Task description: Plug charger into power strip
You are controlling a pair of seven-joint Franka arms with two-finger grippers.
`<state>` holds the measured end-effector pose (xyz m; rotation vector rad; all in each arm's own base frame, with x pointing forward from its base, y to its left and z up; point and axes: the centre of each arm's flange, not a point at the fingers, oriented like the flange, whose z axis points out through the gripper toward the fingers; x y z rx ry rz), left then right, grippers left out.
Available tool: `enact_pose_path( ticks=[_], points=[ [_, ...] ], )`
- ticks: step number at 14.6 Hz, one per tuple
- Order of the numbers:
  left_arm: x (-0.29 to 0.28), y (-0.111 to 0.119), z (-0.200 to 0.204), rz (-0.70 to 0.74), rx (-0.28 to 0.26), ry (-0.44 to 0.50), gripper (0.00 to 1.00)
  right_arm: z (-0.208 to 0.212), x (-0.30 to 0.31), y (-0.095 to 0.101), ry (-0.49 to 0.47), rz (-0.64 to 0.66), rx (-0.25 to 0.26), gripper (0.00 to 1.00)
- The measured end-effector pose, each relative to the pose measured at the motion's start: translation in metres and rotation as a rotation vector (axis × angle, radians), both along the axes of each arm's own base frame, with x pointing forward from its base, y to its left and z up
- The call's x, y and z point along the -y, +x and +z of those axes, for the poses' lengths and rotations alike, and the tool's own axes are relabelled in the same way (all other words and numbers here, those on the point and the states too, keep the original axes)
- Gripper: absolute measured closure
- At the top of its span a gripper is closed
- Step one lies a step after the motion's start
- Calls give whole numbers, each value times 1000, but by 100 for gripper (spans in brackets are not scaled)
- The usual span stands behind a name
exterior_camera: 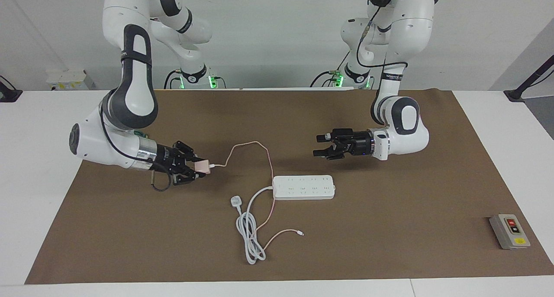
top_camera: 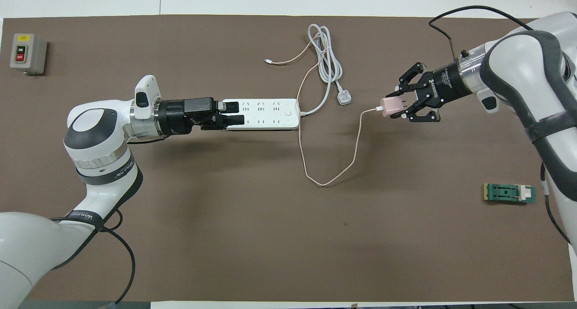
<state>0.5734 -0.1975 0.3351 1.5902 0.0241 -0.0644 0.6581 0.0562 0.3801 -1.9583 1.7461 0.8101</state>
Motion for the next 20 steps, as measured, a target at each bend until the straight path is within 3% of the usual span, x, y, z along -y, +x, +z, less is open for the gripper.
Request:
enact_pose_path(
  ticks=[9, 20],
  points=[
    [2, 1, 2, -3, 6, -1, 0, 46, -110, 1, -7, -76, 30, 53],
    [14, 0, 5, 2, 16, -12, 0, 60, -228, -23, -7, -111, 65, 53]
  ],
)
